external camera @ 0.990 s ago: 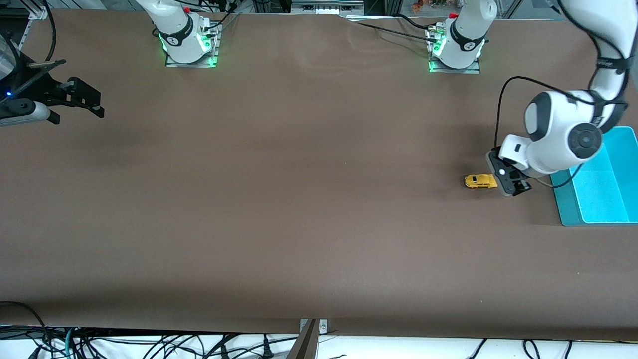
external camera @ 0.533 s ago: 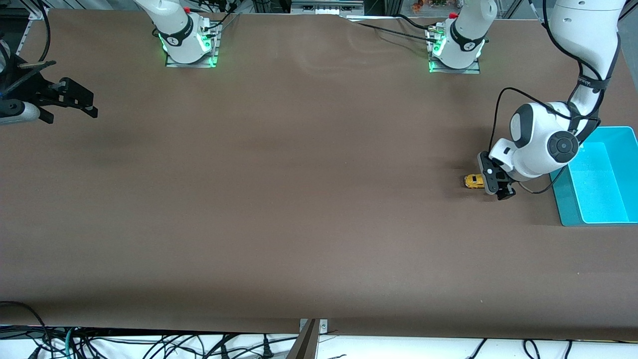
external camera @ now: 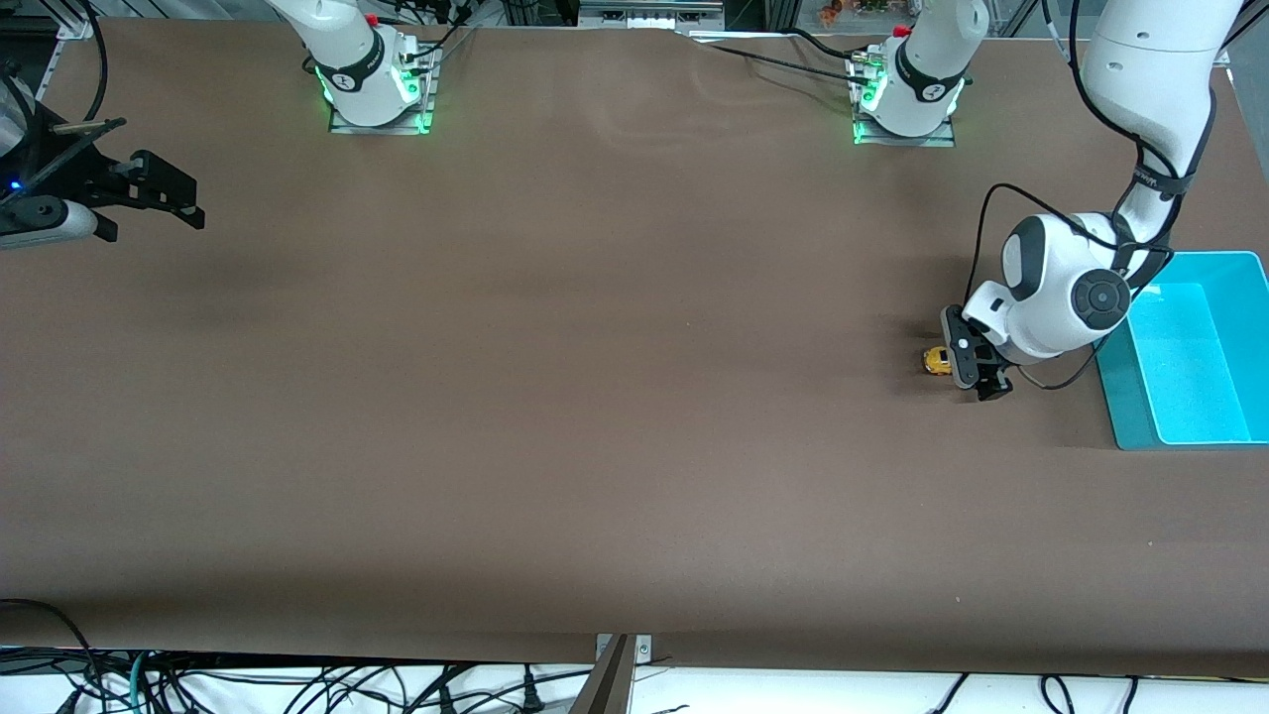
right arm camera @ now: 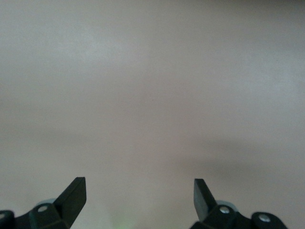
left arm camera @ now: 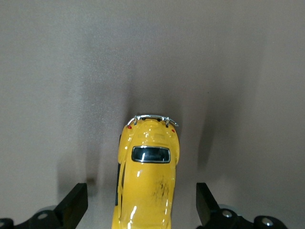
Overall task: Wind and store yellow beetle car
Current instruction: 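Close the left gripper around the yellow car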
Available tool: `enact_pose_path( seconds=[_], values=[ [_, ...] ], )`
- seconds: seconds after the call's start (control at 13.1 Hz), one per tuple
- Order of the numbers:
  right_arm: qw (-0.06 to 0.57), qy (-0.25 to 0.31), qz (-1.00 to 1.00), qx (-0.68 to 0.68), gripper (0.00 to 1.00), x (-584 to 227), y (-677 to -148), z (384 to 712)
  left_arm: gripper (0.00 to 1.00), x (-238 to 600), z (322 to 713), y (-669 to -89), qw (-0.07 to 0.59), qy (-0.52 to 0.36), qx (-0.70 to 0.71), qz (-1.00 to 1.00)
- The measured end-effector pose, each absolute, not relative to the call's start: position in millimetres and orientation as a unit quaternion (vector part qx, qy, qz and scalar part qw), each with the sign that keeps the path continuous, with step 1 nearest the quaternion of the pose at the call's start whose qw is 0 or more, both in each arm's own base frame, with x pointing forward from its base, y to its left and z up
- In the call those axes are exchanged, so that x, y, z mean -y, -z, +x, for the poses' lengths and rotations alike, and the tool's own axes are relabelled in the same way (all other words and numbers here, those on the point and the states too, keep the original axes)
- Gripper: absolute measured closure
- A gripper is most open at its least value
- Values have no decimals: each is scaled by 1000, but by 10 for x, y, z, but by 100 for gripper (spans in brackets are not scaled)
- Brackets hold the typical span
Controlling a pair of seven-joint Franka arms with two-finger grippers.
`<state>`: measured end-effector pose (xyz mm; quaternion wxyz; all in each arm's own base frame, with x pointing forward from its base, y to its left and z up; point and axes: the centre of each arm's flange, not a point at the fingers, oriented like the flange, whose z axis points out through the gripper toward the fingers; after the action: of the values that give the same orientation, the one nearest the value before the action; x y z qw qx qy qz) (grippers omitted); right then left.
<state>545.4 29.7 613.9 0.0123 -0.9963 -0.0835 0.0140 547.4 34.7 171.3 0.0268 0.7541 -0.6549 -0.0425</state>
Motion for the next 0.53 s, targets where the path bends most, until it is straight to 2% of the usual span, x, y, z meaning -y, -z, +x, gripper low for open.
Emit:
enact_pose_path(
  seconds=[0.23, 0.53],
  values=[
    [5, -14, -995, 95, 0, -407, -6139, 5447, 3, -247, 5479, -1710, 29, 40, 662, 748],
    [4, -14, -995, 95, 0, -406, -6140, 5448, 47, -213, 5484, -1716, 30, 38, 664, 746]
  ],
)
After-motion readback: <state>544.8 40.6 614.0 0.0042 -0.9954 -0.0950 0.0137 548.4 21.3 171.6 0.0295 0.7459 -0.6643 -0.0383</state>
